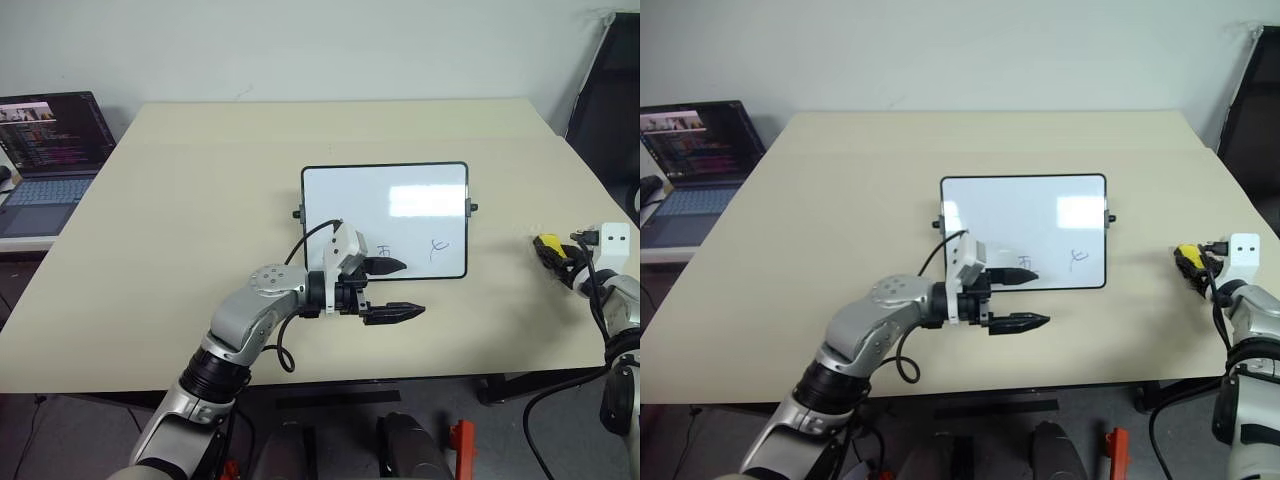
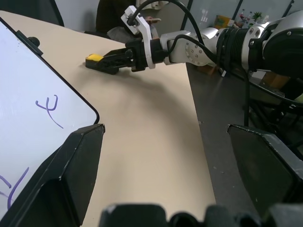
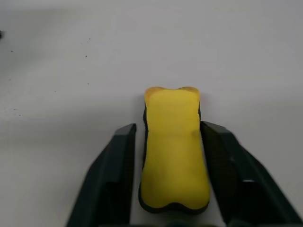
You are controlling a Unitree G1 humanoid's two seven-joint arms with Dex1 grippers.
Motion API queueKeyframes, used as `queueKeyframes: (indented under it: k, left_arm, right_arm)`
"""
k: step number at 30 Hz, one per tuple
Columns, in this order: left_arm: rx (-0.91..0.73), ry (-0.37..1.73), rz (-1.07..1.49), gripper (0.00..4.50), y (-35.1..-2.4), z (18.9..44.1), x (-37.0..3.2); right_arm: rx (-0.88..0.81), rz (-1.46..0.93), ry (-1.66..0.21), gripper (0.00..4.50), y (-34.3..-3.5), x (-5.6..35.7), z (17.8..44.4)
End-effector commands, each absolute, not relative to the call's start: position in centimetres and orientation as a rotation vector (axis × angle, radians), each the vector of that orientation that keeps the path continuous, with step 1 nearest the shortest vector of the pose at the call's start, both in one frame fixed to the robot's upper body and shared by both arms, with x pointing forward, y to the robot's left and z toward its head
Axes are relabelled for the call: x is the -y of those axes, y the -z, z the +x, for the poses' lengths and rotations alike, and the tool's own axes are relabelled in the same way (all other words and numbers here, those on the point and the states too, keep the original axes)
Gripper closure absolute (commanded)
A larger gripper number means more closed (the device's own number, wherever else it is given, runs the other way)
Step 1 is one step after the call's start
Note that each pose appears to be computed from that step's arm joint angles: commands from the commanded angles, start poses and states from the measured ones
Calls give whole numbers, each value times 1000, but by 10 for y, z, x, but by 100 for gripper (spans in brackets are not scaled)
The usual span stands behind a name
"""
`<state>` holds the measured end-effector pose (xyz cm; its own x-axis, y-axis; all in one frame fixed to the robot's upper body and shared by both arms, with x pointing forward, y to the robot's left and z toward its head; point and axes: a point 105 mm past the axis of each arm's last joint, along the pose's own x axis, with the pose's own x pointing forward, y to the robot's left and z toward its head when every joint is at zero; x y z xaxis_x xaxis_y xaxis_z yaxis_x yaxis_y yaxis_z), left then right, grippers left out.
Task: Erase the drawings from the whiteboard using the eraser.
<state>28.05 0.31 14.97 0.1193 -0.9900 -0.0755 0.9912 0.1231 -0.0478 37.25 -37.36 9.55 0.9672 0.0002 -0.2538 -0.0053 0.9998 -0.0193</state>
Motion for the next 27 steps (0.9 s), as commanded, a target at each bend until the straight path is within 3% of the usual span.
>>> queueKeyframes:
  k: [1,8,14,17,19,22,27]
  left_arm:
    - [-38,1447,23,0,-163,278,-4]
    - [-36,1433,28,0,-163,281,-7]
    - [-34,1396,52,0,-165,287,-19]
    - [-44,1342,69,0,-165,294,-37]
    - [-54,1309,78,0,-164,298,-50]
    - [-77,1216,86,0,-158,307,-82]
    - [-74,1140,131,0,-155,306,-113]
  right_arm:
    - [-225,-69,14,349,-110,378,376]
    - [-172,-53,-6,355,-122,379,376]
    - [45,-30,-97,355,-181,375,363]
    - [229,-2,-260,355,-241,333,342]
    - [294,14,-390,355,-265,297,331]
    - [306,-28,-593,355,-277,229,328]
    - [314,-55,-790,355,-280,164,328]
